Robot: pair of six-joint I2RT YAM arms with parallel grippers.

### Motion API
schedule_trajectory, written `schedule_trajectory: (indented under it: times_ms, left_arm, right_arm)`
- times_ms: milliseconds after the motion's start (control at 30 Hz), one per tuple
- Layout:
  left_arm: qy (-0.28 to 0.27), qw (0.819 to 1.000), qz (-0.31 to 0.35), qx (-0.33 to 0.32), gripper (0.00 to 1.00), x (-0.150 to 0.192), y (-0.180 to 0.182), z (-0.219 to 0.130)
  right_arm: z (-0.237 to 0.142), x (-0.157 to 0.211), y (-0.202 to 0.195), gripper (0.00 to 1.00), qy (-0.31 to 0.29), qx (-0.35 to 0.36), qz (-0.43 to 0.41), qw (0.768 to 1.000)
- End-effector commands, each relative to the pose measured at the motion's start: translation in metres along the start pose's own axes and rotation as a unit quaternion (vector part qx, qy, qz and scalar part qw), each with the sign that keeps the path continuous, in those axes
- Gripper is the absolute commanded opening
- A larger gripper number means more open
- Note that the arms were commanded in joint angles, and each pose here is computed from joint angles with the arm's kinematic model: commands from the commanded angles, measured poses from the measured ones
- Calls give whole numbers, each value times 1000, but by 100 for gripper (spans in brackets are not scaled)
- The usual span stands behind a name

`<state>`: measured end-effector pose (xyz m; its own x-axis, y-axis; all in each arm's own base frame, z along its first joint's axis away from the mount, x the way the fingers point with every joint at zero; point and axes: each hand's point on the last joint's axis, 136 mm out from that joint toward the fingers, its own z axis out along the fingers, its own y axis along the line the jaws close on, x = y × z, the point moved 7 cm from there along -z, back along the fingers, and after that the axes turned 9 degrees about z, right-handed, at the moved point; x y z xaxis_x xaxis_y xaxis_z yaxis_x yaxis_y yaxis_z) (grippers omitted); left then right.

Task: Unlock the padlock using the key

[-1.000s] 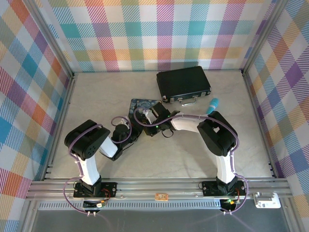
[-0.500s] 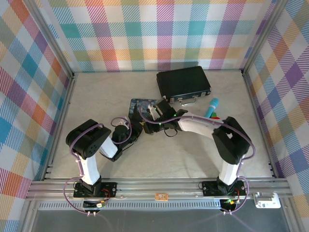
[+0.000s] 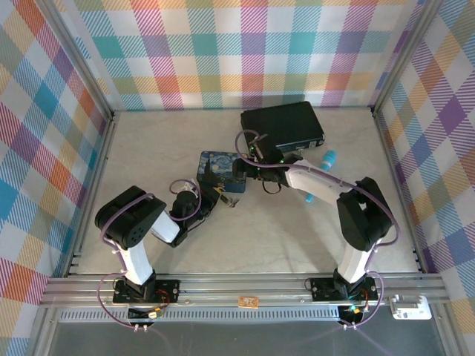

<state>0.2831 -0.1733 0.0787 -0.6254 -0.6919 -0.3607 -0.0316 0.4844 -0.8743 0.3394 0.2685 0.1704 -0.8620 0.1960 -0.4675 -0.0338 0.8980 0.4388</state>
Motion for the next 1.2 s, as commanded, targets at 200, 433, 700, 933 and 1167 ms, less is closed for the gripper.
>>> schedule_trajectory:
  times_ms: [200,433,700,933,1167]
  left_arm:
    - [-43,997,19,-54,0,-10,1,-2]
    - [-88,994,7,-66,0,-18,3,-1]
    - [-159,983,-28,-89,0,-29,10,-5]
    - [-203,974,-34,-92,0,-37,3,-10]
    - [-191,976,14,-108,0,-44,-14,-23]
  right_arm:
    - [41,-6,17,98,13,-13,50,999]
    - [50,7,8,97,27,-16,86,996]
    - [62,26,-4,96,44,-27,122,991]
    - [67,28,-1,95,51,-46,134,989]
    - [53,17,19,95,52,-95,93,990]
